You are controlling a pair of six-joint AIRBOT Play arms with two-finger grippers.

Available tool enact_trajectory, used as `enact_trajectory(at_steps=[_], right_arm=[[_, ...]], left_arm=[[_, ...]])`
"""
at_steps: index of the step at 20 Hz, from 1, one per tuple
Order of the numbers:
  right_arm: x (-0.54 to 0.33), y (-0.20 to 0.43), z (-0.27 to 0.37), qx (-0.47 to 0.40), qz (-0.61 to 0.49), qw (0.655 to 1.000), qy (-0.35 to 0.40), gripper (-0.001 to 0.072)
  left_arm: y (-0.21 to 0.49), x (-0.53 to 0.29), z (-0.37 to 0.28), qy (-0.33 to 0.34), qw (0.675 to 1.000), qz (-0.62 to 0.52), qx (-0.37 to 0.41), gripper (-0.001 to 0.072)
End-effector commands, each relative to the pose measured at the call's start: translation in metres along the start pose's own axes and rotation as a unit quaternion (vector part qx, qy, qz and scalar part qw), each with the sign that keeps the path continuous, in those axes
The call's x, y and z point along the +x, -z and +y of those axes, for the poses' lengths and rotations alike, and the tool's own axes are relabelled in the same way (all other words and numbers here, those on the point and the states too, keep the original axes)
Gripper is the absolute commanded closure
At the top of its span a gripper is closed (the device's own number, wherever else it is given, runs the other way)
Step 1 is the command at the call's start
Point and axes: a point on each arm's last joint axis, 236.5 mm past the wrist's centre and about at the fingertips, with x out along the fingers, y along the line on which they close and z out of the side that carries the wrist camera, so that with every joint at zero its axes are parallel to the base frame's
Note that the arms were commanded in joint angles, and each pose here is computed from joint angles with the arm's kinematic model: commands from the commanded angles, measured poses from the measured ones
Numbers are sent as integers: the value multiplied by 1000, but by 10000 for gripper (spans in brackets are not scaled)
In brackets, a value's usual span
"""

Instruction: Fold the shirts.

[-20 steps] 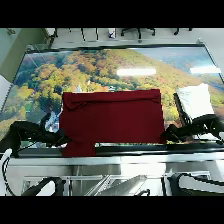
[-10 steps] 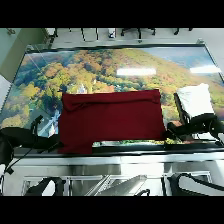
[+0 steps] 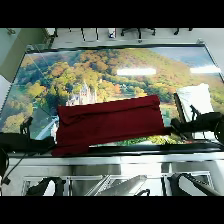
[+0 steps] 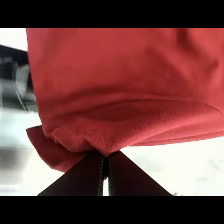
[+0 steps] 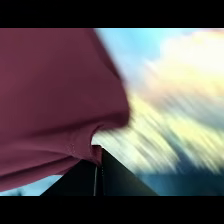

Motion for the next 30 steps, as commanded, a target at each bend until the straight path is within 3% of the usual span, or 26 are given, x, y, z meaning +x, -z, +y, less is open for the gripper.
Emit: enact_trajectory(at_steps=[1, 7, 12, 19, 20, 21, 22, 24, 25, 26, 30], right_arm=[[-18, -75, 51, -42, -134, 988, -62, 690], [23, -153, 95, -110, -174, 977, -46, 690], [68, -172, 88, -114, -140, 983, -37, 689], [74, -164, 87, -138, -110, 984, -39, 688], [70, -160, 90, -148, -95, 984, -42, 649], [64, -159, 92, -158, -85, 983, -42, 480], [58, -160, 91, -168, -79, 982, -38, 354], [46, -170, 84, -176, -84, 981, -25, 318], [41, -176, 78, -165, -90, 982, -20, 223], [40, -181, 71, -149, -93, 984, -18, 176], [54, -176, 44, -109, -59, 992, -24, 176]], left_arm=[[-65, -19, -14, 16, 998, -57, -2, 692], [-173, 9, -64, 31, 995, -85, 52, 692], [-198, 75, -56, -4, 998, -31, 49, 693], [-215, 114, -78, -5, 997, 0, 74, 692], [-220, 111, -85, -2, 997, -6, 82, 692], [-225, 106, -91, 0, 996, -14, 86, 691], [-230, 100, -97, 7, 996, -21, 89, 621], [-236, 91, -105, 10, 995, -28, 97, 100], [-236, 88, -107, 10, 995, -26, 99, 67], [-235, 85, -108, 11, 995, -22, 101, 67], [-228, 72, -112, 11, 994, 0, 105, 67]])
